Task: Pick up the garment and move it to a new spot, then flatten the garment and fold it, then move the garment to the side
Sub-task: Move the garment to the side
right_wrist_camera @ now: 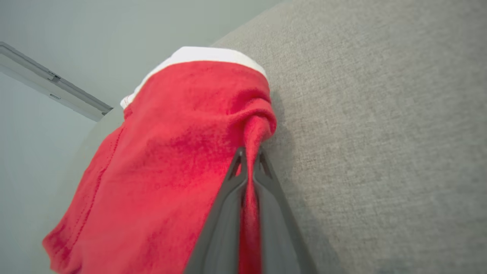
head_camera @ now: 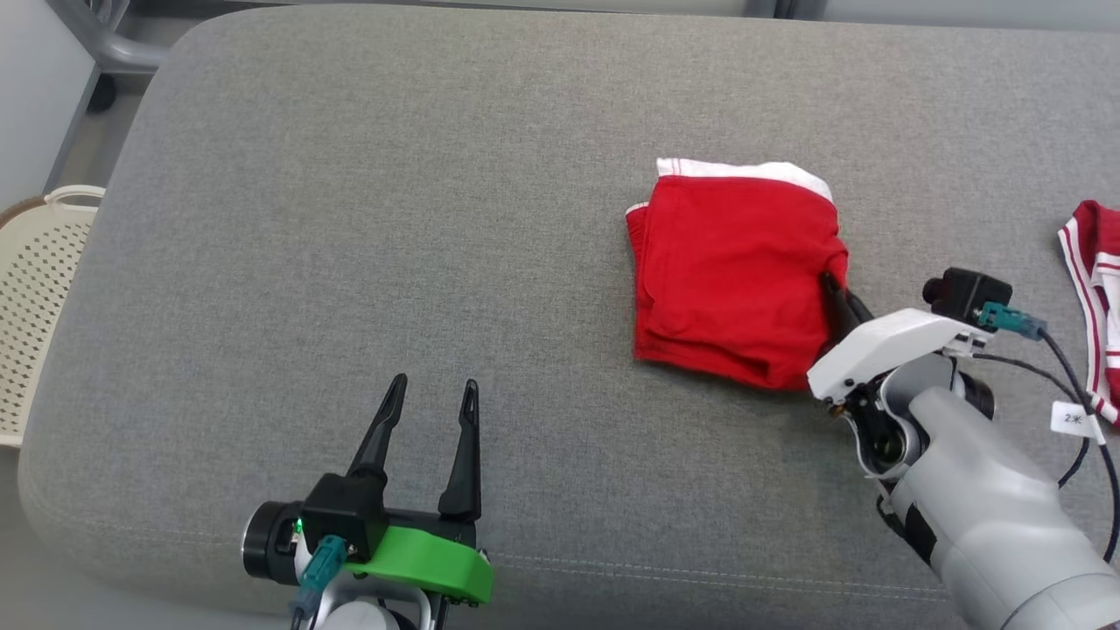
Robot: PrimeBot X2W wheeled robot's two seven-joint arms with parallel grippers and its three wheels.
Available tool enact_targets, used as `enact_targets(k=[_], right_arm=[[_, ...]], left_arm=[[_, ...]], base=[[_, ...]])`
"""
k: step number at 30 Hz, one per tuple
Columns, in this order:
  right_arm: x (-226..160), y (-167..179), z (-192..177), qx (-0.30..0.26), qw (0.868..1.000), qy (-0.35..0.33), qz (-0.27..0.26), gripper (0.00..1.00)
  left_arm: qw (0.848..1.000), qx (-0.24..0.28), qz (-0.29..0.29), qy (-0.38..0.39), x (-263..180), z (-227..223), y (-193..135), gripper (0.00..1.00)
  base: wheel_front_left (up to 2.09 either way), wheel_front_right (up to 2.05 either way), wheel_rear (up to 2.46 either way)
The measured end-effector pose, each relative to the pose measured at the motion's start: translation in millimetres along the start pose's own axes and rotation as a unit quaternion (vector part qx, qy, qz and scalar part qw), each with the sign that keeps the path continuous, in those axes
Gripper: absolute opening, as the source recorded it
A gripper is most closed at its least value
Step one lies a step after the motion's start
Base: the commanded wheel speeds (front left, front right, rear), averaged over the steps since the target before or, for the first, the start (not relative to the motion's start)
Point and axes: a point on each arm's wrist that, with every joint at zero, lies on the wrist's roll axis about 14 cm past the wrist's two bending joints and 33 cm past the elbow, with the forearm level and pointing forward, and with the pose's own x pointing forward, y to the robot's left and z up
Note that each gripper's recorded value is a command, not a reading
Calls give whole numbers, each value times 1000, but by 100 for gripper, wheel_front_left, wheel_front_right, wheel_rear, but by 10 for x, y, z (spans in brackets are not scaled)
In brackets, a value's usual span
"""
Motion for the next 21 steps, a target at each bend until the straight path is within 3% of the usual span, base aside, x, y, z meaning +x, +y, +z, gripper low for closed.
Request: enact_targets(k=[4,10,21], right_arm=[[-7,10,291,-63,997,-33,17,0],[-125,-42,432,-123,990,-59,15,0],[-447,-344,711,-150,981,-114,-36,0]], left_arm=[[1000,-1,-5,0,25,-2,-37,100],[1000,-14,-24,0,104,-12,-147,100],[995,0,-103,2,352,-75,-588,100]], base=[[0,0,0],[0,0,0],[0,0,0]])
